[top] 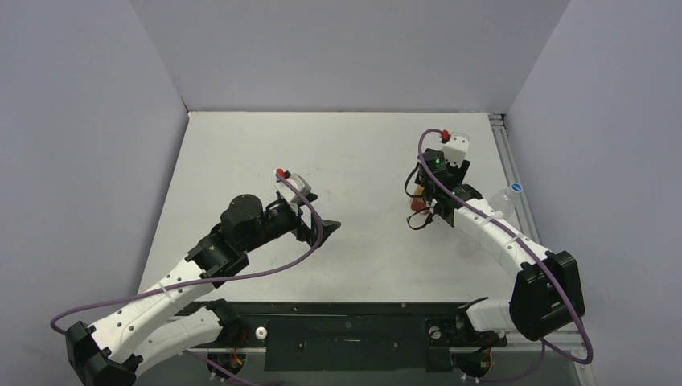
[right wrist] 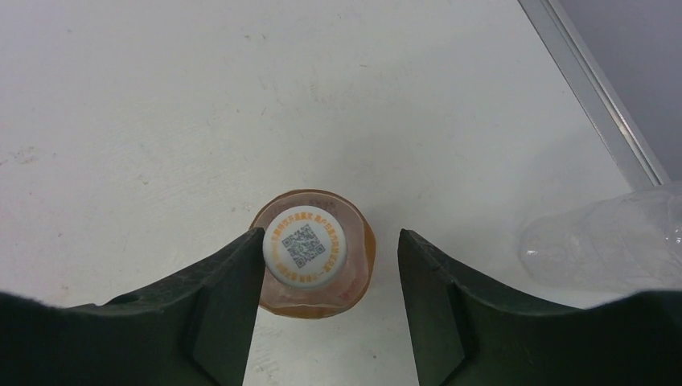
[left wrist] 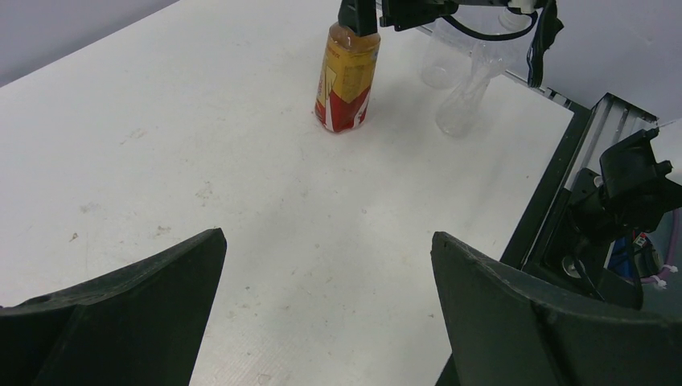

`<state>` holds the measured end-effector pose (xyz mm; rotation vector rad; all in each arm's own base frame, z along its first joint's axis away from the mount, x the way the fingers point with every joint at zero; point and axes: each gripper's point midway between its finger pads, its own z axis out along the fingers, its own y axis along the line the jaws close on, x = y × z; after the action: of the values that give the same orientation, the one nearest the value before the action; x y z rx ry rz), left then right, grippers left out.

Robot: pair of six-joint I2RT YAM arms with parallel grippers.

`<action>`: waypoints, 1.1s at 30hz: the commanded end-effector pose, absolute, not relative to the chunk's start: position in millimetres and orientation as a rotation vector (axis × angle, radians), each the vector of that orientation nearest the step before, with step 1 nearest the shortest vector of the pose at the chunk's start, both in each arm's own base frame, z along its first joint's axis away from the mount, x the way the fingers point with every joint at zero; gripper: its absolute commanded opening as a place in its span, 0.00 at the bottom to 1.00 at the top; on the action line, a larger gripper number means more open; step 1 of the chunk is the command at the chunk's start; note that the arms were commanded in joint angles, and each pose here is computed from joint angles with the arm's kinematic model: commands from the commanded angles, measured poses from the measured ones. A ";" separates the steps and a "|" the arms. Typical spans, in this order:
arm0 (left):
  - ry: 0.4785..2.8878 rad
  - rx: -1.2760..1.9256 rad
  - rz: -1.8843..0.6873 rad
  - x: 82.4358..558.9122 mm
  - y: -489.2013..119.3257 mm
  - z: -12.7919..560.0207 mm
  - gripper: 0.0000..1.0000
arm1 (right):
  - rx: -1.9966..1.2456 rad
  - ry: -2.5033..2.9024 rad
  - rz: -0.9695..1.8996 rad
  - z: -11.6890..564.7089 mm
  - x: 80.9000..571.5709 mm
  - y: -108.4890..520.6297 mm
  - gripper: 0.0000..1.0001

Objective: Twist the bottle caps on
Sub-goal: Place the plastic bottle at the center of the board, then reset both arms

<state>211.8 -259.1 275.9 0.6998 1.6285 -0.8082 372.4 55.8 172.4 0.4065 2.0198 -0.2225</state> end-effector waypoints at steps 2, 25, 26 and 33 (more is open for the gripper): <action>1.594 0.692 -0.830 212.9 -260.5 285.3 0.97 | 0.418 1.998 -0.246 189.6 378.1 57.4 0.59; 1.790 0.413 -0.679 252.8 -237.2 303.5 0.97 | 0.383 1.947 -0.038 313.2 365.5 74.9 0.75; 1.802 0.387 -0.659 255.3 -233.3 308.6 0.97 | 0.376 1.941 -0.021 319.8 363.1 76.3 0.76; 1.895 0.007 -0.366 290.5 -182.5 306.2 0.96 | 0.266 1.872 0.206 376.8 327.4 102.3 0.76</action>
<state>272.6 -219.9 305.2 0.2422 1.8498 -0.5616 354.8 84.2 344.6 0.3568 1.8988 0.0634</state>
